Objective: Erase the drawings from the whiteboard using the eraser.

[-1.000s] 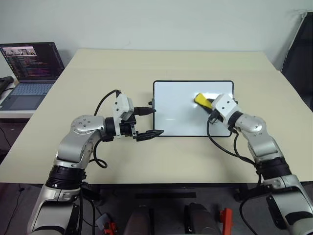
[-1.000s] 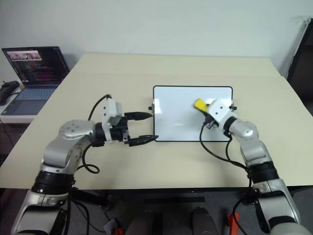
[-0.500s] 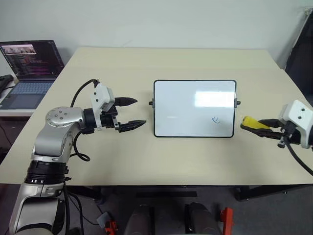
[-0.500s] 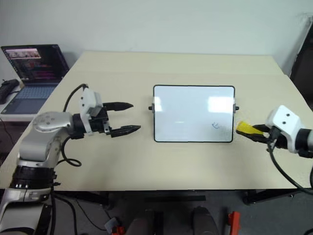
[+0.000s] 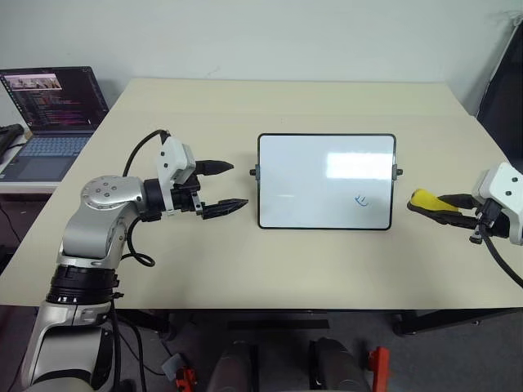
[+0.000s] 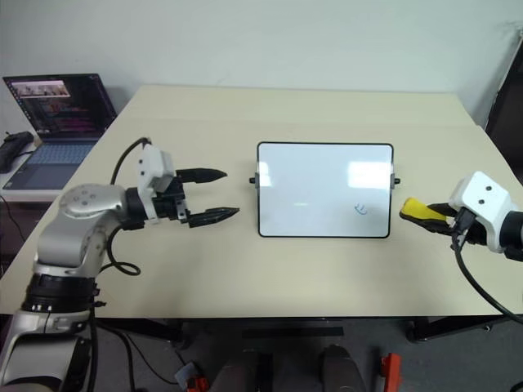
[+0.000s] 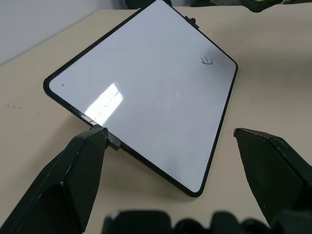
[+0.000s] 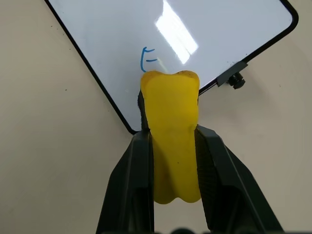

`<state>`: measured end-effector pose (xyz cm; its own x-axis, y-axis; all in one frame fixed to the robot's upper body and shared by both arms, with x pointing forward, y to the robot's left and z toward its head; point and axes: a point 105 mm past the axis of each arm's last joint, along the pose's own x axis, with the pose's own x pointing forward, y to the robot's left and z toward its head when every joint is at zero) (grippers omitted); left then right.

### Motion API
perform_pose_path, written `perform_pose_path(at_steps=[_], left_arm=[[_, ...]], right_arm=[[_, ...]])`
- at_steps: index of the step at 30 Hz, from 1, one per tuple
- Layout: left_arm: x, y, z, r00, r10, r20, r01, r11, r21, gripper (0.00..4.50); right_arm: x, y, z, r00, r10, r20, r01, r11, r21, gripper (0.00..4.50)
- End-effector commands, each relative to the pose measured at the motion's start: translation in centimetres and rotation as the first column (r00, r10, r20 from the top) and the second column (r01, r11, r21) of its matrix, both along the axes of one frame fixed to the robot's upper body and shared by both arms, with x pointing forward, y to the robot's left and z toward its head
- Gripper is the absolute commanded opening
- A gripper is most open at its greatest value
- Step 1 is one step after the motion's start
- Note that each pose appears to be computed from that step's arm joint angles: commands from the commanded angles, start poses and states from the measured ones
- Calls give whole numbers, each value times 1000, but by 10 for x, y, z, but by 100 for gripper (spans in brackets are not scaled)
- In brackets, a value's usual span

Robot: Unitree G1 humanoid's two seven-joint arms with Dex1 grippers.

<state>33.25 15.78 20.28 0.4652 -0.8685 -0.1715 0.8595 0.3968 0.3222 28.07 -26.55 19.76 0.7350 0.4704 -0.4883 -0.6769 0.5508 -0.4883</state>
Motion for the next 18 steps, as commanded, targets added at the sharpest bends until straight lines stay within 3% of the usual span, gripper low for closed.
perform_pose_path(at_steps=[1,6,8,11,18], left_arm=[[-5,-7,11,998,-35,43,34,999,6,450],[-4,-9,10,998,-42,40,42,999,0,450],[-7,-20,6,997,-74,30,74,997,-16,450],[-14,-37,-1,993,-121,11,121,992,-42,450],[-19,-45,-8,989,-147,-16,147,988,-48,450]], right_arm=[[3,4,15,997,10,81,-10,1000,1,83],[17,33,30,981,47,190,-74,987,141,83],[33,54,27,965,23,262,-90,965,246,83],[57,60,10,942,-62,329,-24,967,252,82],[81,63,-19,938,-111,329,17,961,276,82]])
